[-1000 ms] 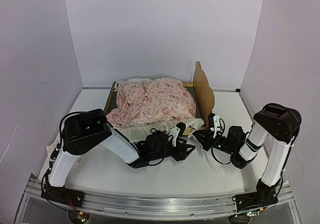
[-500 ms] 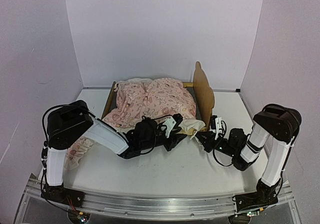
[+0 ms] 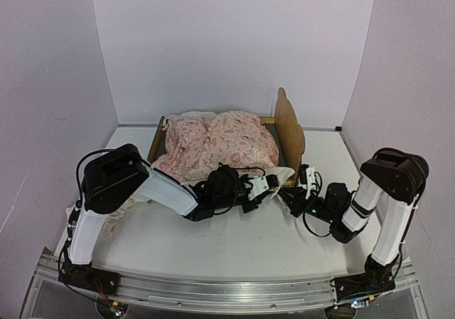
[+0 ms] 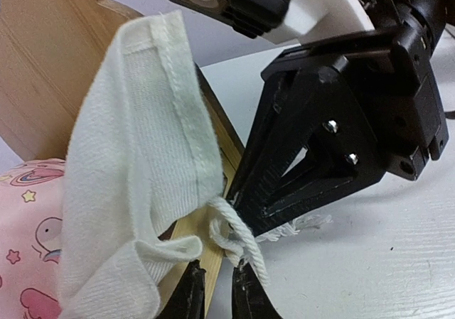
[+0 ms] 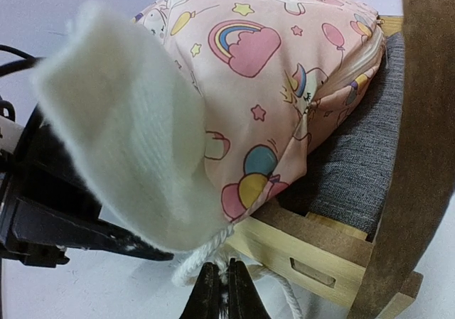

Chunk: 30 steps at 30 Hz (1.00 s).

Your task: Set up the pet bed

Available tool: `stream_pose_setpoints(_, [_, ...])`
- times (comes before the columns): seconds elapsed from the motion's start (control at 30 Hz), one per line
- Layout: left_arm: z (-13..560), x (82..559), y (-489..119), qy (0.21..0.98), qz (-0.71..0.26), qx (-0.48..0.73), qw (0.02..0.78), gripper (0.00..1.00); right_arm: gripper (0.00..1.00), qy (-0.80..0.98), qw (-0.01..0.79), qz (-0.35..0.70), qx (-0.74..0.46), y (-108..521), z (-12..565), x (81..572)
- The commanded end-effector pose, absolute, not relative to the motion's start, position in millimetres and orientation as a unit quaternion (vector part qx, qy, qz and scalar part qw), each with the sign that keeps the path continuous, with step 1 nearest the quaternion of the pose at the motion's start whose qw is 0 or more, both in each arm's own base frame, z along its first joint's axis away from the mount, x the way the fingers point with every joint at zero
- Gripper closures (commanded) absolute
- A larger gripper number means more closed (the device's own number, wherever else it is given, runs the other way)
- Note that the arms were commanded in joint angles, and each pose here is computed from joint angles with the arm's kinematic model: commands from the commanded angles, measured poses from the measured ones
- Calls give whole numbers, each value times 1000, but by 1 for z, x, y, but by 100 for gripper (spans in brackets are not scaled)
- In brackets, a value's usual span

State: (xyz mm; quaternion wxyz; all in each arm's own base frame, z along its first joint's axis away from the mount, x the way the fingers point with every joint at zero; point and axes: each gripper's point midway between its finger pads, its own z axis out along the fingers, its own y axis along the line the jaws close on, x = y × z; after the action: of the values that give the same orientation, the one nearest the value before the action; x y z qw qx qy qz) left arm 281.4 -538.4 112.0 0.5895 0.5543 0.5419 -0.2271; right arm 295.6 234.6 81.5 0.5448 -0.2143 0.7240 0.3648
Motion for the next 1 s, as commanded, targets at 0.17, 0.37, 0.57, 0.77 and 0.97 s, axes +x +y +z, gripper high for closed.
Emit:
stream_pose_setpoints(0.17, [124, 299, -552, 509, -178, 570, 620, 84, 95, 682, 579, 383, -229, 243, 112, 298])
stream_pose_setpoints(0.37, [119, 306, -560, 496, -156, 581, 626, 83, 95, 682, 581, 379, -233, 242, 112, 296])
stream_pose_setpoints(0.57, [119, 311, -562, 496, -144, 579, 630, 72, 95, 679, 581, 380, -237, 243, 112, 296])
stream_pose_setpoints(0.77, [131, 319, -568, 493, -137, 568, 644, 71, 95, 675, 583, 383, -241, 245, 115, 296])
stream_pose_setpoints(0.97, [131, 310, -574, 469, -147, 588, 643, 73, 95, 673, 582, 384, -248, 247, 114, 296])
